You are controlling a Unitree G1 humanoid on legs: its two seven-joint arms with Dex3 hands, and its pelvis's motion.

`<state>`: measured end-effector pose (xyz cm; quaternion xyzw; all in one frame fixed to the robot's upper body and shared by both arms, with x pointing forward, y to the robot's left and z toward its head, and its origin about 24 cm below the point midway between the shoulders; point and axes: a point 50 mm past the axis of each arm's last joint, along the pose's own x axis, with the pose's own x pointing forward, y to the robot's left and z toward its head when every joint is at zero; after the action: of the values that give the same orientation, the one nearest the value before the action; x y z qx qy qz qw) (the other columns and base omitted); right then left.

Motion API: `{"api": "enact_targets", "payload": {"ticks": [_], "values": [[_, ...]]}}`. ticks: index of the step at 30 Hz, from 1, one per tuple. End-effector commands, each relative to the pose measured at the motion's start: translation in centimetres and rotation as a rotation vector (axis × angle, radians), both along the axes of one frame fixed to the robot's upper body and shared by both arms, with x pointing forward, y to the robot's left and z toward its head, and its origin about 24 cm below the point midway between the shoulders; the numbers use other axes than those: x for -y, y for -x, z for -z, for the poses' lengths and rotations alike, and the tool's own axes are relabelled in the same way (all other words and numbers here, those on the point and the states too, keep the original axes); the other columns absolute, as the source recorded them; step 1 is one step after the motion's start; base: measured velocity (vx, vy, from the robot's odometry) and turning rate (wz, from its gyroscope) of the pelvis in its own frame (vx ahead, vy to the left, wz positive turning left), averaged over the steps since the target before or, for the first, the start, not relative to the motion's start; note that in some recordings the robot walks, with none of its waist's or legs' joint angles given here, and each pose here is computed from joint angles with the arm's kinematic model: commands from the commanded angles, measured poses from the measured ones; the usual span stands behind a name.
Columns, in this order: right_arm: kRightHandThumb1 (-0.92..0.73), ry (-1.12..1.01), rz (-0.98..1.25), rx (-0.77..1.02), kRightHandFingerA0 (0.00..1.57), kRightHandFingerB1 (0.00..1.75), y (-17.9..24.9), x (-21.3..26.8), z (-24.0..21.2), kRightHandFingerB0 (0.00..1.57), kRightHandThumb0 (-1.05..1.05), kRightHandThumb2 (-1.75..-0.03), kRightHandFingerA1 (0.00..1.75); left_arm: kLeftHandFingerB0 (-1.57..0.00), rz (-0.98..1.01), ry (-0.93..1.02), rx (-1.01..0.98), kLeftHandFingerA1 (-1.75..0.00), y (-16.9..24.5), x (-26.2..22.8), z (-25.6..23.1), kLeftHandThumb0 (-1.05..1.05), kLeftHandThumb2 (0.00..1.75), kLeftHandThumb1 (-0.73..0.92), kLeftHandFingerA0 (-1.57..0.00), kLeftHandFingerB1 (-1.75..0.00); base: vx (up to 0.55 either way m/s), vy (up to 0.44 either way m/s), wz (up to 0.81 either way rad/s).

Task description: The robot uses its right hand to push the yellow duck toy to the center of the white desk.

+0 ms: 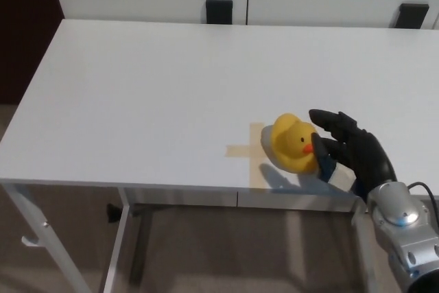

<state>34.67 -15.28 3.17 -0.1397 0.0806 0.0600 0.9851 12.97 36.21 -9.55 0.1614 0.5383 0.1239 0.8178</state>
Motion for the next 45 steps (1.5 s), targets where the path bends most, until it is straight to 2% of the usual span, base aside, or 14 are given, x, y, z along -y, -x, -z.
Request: {"api": "enact_targets", "payload": {"ticks": [1,4,5,13,19,26,27,32,33,34,35,37,38,45], "values": [[-0.92,0.021,0.004,-0.018,0.16,0.35,0.2,-0.8,0.5,0.17,-0.85,-0.79,0.47,-0.81,0.021,-0.003,0.017,-1.00,-0.2,0.1,0.0,-0.26,0.85,0.52,-0.82,-0.81,0.00,0.000,0.00],[-0.80,0.012,-0.006,-0.016,0.12,0.40,0.2,-1.1,0.5,0.15,-0.91,-0.92,0.49,-0.83,0.020,-0.003,0.016,-1.02,-0.2,0.1,0.0,-0.26,0.87,0.51,-0.82,-0.82,0.00,0.000,0.00],[-0.92,0.007,-0.015,-0.014,0.17,0.36,0.2,-1.5,0.5,0.20,-0.88,-0.77,0.48,-0.82,0.025,-0.005,0.017,-1.01,-0.2,0.1,0.0,-0.28,0.83,0.52,-0.82,-0.82,0.00,0.000,0.00],[-0.92,-0.014,-0.043,-0.003,0.17,0.36,0.2,-2.8,0.3,0.19,-0.85,-0.76,0.49,-0.81,0.031,-0.004,0.015,-0.99,-0.3,0.1,-0.1,-0.24,0.91,0.52,-0.81,-0.80,0.00,0.000,0.00],[-0.92,-0.035,-0.048,-0.006,0.17,0.37,0.3,-3.2,0.2,0.19,-0.84,-0.75,0.49,-0.82,0.039,-0.006,0.017,-1.00,-0.3,0.1,-0.1,-0.28,0.84,0.52,-0.81,-0.81,0.00,0.000,0.00],[-0.92,-0.034,-0.056,-0.002,0.14,0.38,0.3,-3.4,0.3,0.17,-0.83,-0.78,0.49,-0.82,0.043,-0.008,0.009,-0.99,-0.4,0.2,-0.1,-0.24,0.90,0.53,-0.81,-0.80,0.00,0.000,0.00],[-0.80,-0.013,-0.047,0.004,0.10,0.42,0.2,-3.1,0.1,0.14,-0.92,-0.93,0.51,-0.81,0.039,-0.005,0.012,-0.98,-0.4,0.1,-0.1,-0.26,0.82,0.54,-0.82,-0.78,0.00,0.000,0.00],[-0.79,0.002,-0.028,0.007,0.09,0.44,0.2,-2.8,0.0,0.13,-0.93,-0.96,0.52,-0.81,0.028,0.000,0.016,-0.98,-0.3,0.1,-0.1,-0.26,0.83,0.54,-0.82,-0.79,0.00,0.000,0.00],[-0.92,0.002,-0.007,0.011,0.04,0.31,0.1,-2.6,-0.2,0.06,-0.87,-0.76,0.44,-0.81,0.029,-0.004,0.017,-0.99,-0.3,0.0,-0.1,-0.25,0.83,0.53,-0.82,-0.79,0.00,0.000,0.00],[-0.92,0.000,0.004,0.014,0.04,0.31,0.1,-2.5,-0.3,0.06,-0.87,-0.76,0.44,-0.81,0.034,-0.007,0.017,-0.99,-0.3,-0.1,-0.2,-0.25,0.83,0.53,-0.82,-0.79,0.00,0.000,0.00],[-0.83,0.043,0.053,0.079,0.00,0.13,0.0,-2.0,-1.1,0.00,-1.05,-1.23,0.07,-0.80,0.035,-0.011,0.017,-0.98,-0.3,-0.2,-0.2,-0.25,0.84,0.52,-0.79,-0.80,0.00,0.000,0.00],[-0.83,0.095,0.107,0.160,0.00,0.13,0.0,-1.5,-2.1,0.00,-1.05,-1.23,0.07,-0.80,0.035,-0.013,0.016,-0.98,-0.2,-0.2,-0.3,-0.25,0.84,0.52,-0.79,-0.80,0.00,0.000,0.00],[-0.92,0.113,0.134,0.221,0.00,0.00,0.0,-1.1,-2.9,0.00,-0.96,-0.79,0.00,-0.80,0.027,-0.007,0.016,-0.99,-0.2,-0.2,-0.2,-0.24,0.87,0.52,-0.78,-0.81,0.00,0.000,0.00],[-0.90,0.106,0.222,0.491,0.00,0.00,0.8,0.8,-7.2,0.00,-1.04,-0.72,0.00,-0.81,0.037,-0.008,0.009,-1.00,0.1,0.0,0.0,-0.28,0.83,0.52,-0.79,-0.81,0.00,0.000,0.00]]}}
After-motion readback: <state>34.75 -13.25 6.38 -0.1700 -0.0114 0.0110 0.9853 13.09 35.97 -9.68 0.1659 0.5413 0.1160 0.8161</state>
